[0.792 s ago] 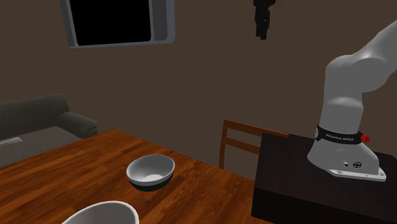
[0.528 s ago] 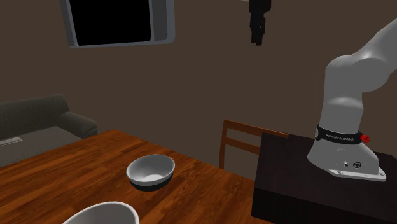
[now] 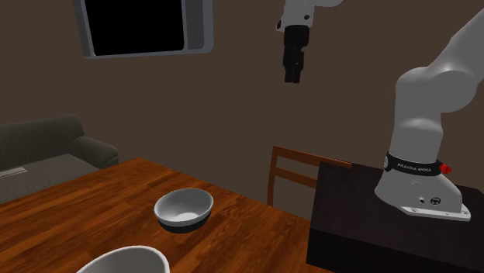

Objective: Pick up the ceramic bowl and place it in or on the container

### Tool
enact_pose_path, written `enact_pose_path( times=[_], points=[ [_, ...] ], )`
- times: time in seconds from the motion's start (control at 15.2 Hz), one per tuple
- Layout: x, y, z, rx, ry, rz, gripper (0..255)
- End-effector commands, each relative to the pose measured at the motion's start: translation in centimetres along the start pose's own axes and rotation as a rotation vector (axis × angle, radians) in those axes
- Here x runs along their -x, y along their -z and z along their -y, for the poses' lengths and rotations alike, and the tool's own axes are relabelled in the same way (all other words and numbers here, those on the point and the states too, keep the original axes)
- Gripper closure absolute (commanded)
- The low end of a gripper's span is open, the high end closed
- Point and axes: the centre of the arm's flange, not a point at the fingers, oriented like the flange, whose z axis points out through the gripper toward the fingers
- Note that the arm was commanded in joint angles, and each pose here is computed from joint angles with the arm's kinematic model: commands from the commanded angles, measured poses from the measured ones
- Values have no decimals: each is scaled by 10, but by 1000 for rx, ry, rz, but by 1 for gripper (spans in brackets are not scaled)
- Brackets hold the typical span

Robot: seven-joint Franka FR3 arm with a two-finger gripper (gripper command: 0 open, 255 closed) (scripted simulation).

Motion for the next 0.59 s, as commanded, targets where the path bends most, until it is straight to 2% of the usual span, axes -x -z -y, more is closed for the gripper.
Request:
enact_pose_path(
  times=[0.0,0.53],
  points=[
    [-15,-22,5,-10,2,-6,0],
    [-68,-109,23,-50,12,-22,0]
  ],
)
